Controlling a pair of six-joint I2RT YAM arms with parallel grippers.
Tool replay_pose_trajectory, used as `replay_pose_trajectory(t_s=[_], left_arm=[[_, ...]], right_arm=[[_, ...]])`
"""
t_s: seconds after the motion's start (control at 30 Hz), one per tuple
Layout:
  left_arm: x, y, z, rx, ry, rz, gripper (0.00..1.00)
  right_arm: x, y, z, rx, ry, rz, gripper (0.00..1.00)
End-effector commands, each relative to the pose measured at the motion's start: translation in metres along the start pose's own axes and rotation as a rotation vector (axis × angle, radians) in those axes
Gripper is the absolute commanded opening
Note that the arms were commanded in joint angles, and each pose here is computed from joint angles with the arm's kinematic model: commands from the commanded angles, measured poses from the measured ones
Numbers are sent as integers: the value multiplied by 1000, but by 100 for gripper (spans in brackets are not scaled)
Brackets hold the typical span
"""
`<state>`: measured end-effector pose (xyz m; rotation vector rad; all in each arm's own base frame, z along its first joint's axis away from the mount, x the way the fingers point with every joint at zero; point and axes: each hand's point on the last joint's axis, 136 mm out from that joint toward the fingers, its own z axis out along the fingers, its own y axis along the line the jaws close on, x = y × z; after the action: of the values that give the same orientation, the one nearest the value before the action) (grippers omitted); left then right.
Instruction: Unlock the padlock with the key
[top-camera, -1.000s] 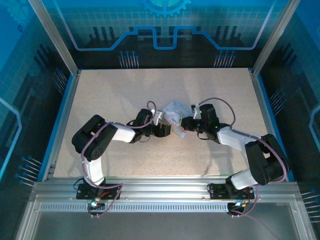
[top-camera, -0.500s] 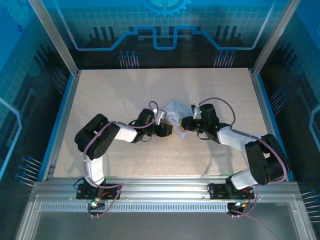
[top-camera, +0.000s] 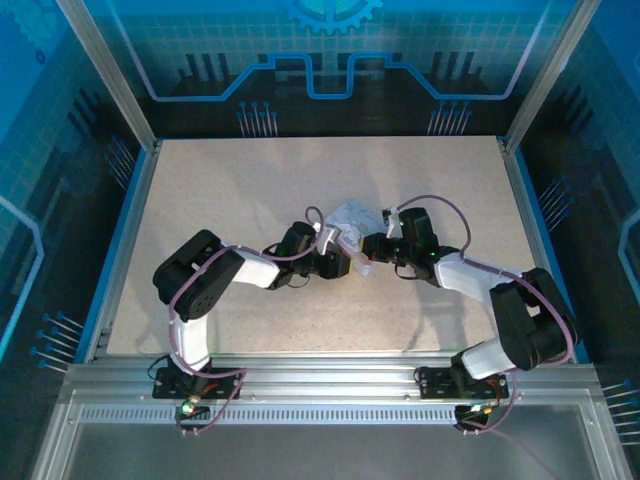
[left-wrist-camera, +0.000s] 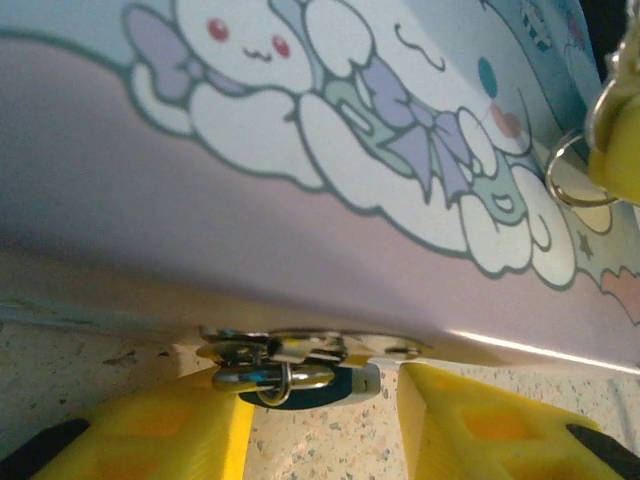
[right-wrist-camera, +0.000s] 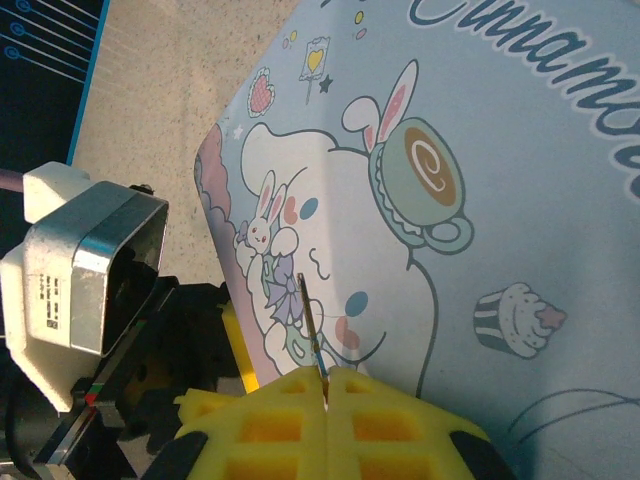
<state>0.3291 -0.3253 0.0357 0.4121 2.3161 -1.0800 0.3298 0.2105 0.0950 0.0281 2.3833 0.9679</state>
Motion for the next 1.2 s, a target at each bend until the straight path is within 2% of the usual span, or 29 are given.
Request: replay_pose_trajectory(t_s=[0.0,0.27,0.47,0.9,1.17], left_arm=[[-1,5,4,-18,-24,-48,43],[-12,9,1,-29,-102,-144,43],[-14,11,1,-34,-120,-183,42],[-16,11,4,-34,-112,-189,27],[-23,-1,-8,-23,-125,-171,26]], right_arm=[[12,-4,2,30,41,-5,0],[13,-3,0,28,41,-6,0],[13,-3,0,27,42,-8,0],[10,3,-1,12,35,-23,0],[4,16,-28,-26,-41,-112,0]])
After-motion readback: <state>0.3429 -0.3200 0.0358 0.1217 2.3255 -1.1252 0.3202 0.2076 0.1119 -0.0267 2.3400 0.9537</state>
